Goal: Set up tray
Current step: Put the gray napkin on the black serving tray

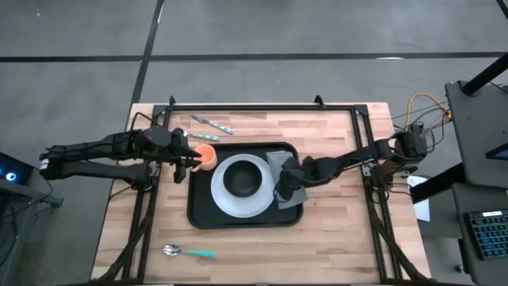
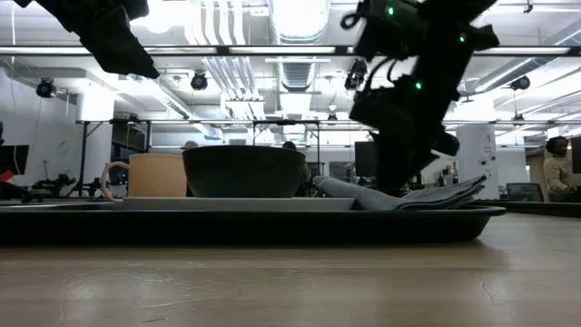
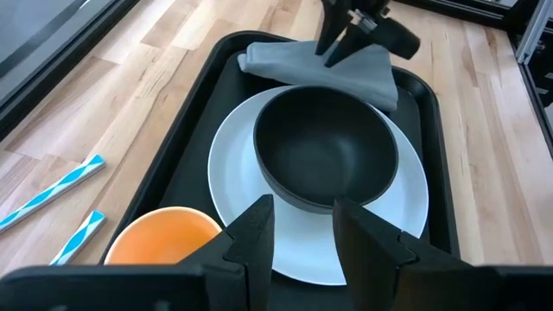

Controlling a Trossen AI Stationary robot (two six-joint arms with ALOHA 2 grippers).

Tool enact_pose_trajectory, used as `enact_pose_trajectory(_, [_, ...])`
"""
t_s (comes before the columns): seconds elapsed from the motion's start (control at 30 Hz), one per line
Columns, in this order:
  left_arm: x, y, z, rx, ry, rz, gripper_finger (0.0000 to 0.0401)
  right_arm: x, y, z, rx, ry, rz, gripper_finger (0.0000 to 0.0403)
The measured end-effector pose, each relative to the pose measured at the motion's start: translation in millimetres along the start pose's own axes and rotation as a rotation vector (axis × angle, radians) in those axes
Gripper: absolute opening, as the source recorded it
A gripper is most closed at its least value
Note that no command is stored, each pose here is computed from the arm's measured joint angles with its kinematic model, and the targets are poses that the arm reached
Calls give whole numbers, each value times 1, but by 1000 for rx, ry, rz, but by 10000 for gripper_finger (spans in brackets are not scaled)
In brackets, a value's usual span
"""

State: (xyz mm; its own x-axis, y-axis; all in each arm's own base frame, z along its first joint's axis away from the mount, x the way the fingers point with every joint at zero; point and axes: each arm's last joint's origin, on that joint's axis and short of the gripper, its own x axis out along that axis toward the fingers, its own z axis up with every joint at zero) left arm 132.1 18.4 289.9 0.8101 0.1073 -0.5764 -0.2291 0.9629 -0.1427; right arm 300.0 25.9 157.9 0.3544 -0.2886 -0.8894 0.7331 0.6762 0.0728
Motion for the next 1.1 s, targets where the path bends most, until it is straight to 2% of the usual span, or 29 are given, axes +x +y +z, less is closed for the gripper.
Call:
enact_pose_trajectory(0.2, [0,0,0,0,0,0,101,4,-4,-9,29,66,17,71])
enact_pose_trajectory(0.5, [0,0,0,0,-1,1,101,-1,9,-19,72,99,100,36])
enact_pose_trajectory(0.73, [0,0,0,0,-1,1,101,-6,18,-31,68,113,124,26])
enact_pose_trajectory(0.93, [0,0,0,0,-1,1,101,-7,22,-31,58,96,164,10])
enact_pose_trajectory(1.1, [0,0,0,0,-1,1,101,3,30,-35,42,128,203,8])
